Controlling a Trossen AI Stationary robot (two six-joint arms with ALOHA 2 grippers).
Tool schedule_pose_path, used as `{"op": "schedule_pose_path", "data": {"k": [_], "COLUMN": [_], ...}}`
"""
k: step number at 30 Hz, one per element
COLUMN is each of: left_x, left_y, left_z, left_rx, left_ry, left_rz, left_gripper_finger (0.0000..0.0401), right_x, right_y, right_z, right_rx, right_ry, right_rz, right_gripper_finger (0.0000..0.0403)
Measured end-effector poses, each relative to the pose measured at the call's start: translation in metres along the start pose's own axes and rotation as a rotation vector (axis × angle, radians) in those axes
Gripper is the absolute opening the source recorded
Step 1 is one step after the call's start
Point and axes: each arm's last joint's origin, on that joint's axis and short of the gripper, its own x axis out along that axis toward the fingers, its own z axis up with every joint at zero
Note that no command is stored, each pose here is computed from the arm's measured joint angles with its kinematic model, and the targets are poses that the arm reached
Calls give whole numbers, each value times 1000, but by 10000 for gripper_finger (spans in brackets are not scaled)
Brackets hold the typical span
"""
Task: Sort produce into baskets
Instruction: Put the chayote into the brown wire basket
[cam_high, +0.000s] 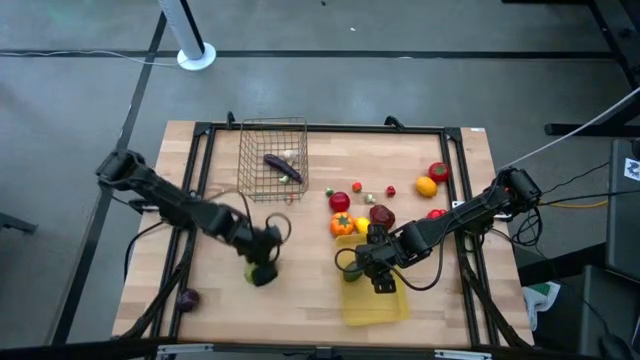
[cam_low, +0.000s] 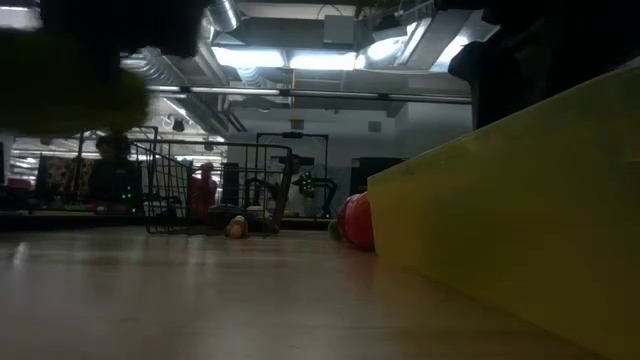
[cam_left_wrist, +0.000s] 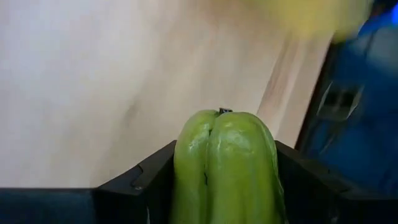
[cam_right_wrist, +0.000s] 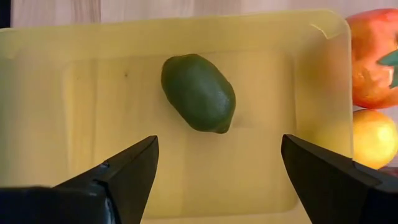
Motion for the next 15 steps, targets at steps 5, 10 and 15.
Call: {"op": "schedule_pose_path", "data": {"k": [5, 10, 15], "left_x": [-28, -58, -82], "left_y": [14, 34, 57], "left_z": [35, 65, 88], "left_rx": [-34, -26, 10], "left_ry": [-220, -415, -578], "left_rz": [-34, -45, 25], "left_gripper_finger": [224, 225, 225], "right_x": [0, 0, 0], "right_y": [0, 0, 0], "right_z": [0, 0, 0], "right_rx": [0, 0, 0], "right_ry": [0, -1, -5], "right_rz": [-2, -3, -13], "right_gripper_finger": [335, 335, 335]}}
